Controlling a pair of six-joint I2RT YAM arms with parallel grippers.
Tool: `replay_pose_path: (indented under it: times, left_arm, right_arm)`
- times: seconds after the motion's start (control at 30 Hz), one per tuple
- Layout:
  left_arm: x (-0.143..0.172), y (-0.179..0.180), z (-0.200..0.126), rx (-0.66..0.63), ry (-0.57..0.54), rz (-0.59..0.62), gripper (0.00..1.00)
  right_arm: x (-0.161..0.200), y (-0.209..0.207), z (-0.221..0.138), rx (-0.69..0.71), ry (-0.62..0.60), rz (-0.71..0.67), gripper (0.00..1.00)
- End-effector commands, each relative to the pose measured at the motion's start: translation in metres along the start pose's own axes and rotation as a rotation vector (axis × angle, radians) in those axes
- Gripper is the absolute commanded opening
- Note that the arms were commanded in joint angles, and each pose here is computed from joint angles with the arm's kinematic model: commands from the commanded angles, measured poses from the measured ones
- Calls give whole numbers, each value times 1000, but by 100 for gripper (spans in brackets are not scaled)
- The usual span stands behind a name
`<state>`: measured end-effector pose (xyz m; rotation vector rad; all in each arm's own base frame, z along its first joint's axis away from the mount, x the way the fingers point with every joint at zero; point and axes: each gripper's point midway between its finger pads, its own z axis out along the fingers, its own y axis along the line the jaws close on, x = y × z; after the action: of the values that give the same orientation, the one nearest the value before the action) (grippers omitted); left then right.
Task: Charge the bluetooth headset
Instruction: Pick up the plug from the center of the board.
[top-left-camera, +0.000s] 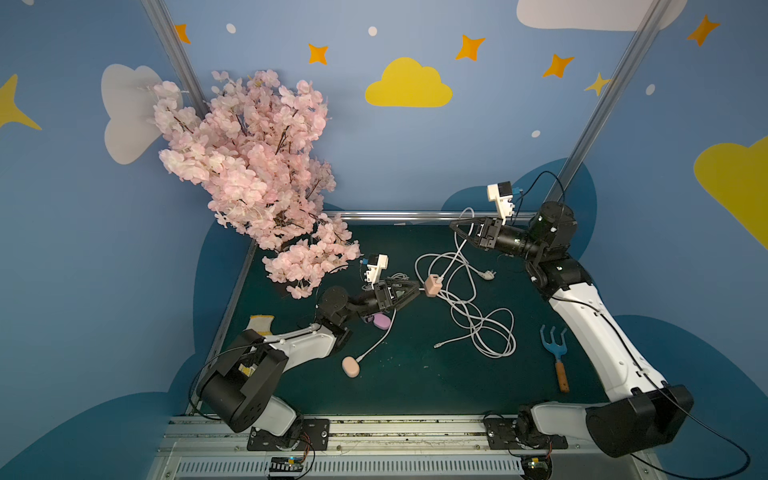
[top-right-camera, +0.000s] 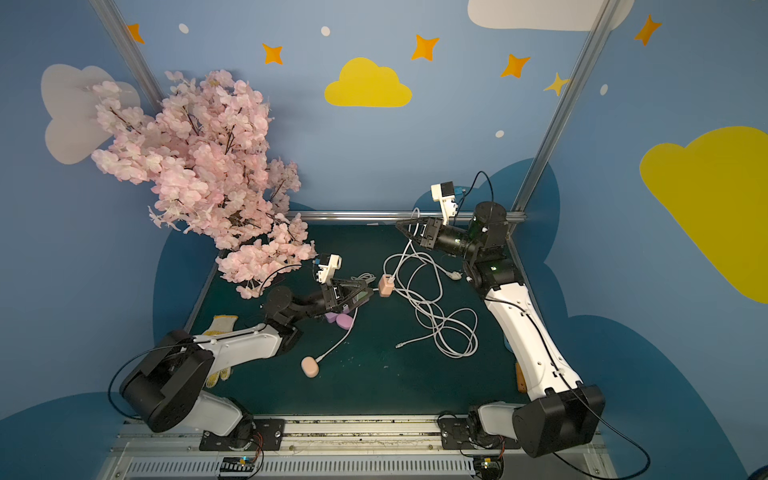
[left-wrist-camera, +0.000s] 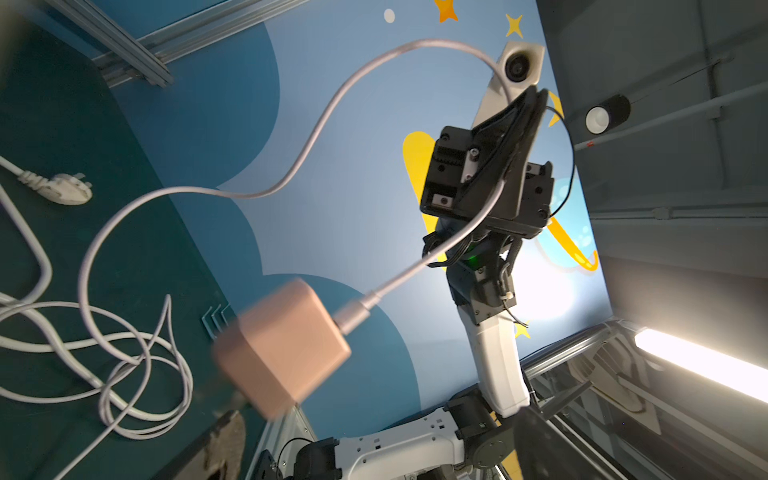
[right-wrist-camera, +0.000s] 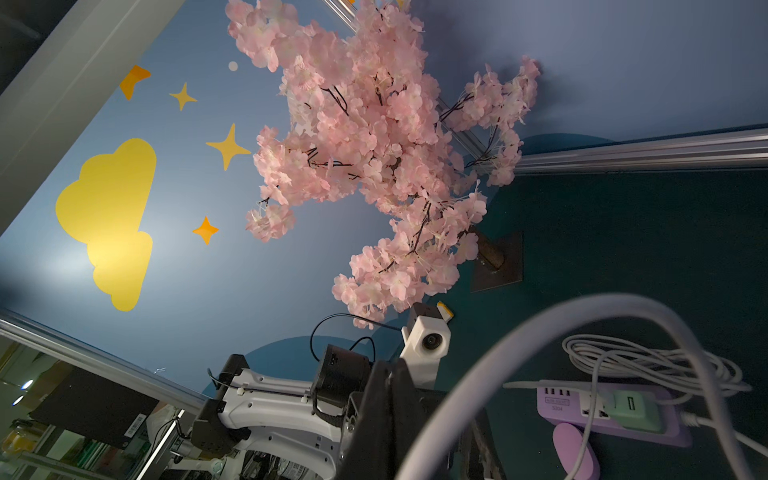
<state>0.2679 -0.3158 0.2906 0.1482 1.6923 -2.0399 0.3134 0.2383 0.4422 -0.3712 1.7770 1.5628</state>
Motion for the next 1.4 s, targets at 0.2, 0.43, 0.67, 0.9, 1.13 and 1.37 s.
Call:
replay_pose_path:
  times: [0.2,0.43,0.67,0.9,1.13,1.37]
  left_arm:
    - [10,7,37,89,134,-18,100]
    - [15,-17,55,153,165,18,100]
    - [9,-41,51,186,121,51,100]
    - [5,-80,44,252,106,124,89]
    - [7,-107,35,296,105,173,54]
    - [9,-92,37,268,112,138,74]
  right_arm:
    - [-9,62,15,-133,-4,-100,0]
    - [-15,73,14,-142,-28,-124,0]
    - [-26,84,16,-180,-45,-124,0]
    - [-23,79,4,-132,-61,-138,0]
    - [-23,59,-6,-83,-97,-101,0]
    - [-30,67,-5,-113,-107,-90,0]
